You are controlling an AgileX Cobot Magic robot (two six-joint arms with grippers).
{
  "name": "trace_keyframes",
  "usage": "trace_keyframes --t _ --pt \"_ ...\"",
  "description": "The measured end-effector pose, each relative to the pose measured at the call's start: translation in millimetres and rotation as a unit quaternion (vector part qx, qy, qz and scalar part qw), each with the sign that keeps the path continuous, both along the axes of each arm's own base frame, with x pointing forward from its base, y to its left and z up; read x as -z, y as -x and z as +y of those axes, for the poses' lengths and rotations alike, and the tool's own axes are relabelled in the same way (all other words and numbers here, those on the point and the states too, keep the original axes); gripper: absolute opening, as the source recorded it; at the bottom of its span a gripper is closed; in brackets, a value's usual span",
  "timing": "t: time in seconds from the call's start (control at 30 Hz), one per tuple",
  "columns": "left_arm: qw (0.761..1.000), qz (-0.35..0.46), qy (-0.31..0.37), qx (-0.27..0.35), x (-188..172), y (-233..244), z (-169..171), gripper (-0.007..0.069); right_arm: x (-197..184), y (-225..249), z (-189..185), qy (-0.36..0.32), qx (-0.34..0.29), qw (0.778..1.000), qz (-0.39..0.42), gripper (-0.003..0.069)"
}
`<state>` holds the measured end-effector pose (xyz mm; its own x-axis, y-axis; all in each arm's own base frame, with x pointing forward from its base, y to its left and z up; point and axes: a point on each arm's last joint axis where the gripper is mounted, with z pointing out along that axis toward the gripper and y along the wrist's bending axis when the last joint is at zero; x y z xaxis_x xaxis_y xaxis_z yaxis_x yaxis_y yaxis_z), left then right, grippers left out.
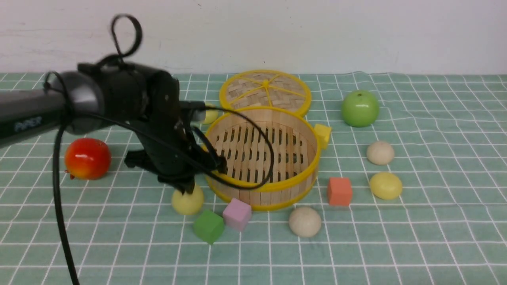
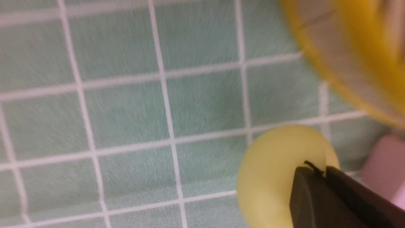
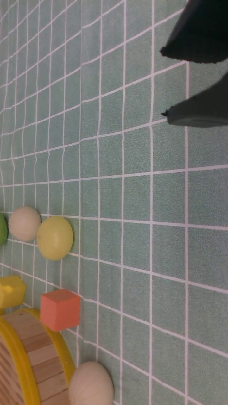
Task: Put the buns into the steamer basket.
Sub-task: Use the left arm to put the steamed stuffed bun into the steamer
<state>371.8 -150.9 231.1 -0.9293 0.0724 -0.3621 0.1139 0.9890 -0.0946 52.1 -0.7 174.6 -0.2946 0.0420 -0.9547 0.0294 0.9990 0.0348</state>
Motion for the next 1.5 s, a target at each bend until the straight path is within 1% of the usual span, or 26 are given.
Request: trace_keyframes --t 0.07,0.13,0.23,0.33,0.37,0.4,0.43,0.57,0.7,1.03,1.23,1.37,1.43,1.5 --pt "1.000 -0.016 0.006 0.000 -11.2 -1.3 -0.5 -0.0013 0.0 0.0 0.0 0.000 0.000 1.000 0.000 0.0240" --pt "0.999 -0.040 0.018 -0.001 -30.5 -3.6 -1.7 -0.0013 0.0 0.0 0.0 0.000 0.000 1.000 0.000 0.0240" --pt "0.998 -0.056 0.031 -0.001 -42.4 -6.9 -4.1 -0.0013 0.0 0.0 0.0 0.000 0.000 1.000 0.000 0.0240" --pt "0.997 -0.061 0.046 0.002 -47.1 -7.9 -6.8 -0.0013 0.0 0.0 0.0 0.000 0.000 1.000 0.000 0.0240" --pt "0.996 -0.067 0.062 0.006 -51.3 -9.3 -9.9 -0.0013 0.0 0.0 0.0 0.000 0.000 1.000 0.000 0.0240" --pt "0.996 -0.066 0.064 0.006 -51.3 -9.2 -10.2 -0.0013 0.0 0.0 0.0 0.000 0.000 1.000 0.000 0.0240" --pt "0.994 -0.073 0.084 0.010 -55.2 -11.0 -14.1 -0.0013 0.0 0.0 0.0 0.000 0.000 1.000 0.000 0.0240" --pt "0.990 -0.086 0.115 0.015 -59.3 -15.9 -20.6 -0.0013 0.0 0.0 0.0 0.000 0.000 1.000 0.000 0.0240" --pt "0.988 -0.088 0.125 0.019 -55.8 -21.8 -24.8 -0.0013 0.0 0.0 0.0 0.000 0.000 1.000 0.000 0.0240" --pt "0.991 -0.059 0.121 0.009 -1.6 -44.9 -34.7 -0.0013 0.0 0.0 0.0 0.000 0.000 1.000 0.000 0.0240" --pt "0.992 -0.046 0.121 0.006 10.7 -47.6 -36.5 -0.0011 0.0 0.0 0.0 0.000 0.000 1.000 0.000 0.0240" --pt "0.991 -0.043 0.129 0.002 11.0 -47.5 -37.6 0.0018 0.0 0.0 0.0 0.000 0.000 1.000 0.000 0.0240" --pt "0.991 -0.041 0.131 0.001 10.7 -47.3 -37.9 0.0053 0.0 0.0 0.0 0.000 0.000 1.000 0.000 0.0240" --pt "0.991 -0.039 0.132 0.001 9.0 -47.3 -38.2 0.0109 0.0 0.0 0.0 0.000 0.000 1.000 0.000 0.0240"
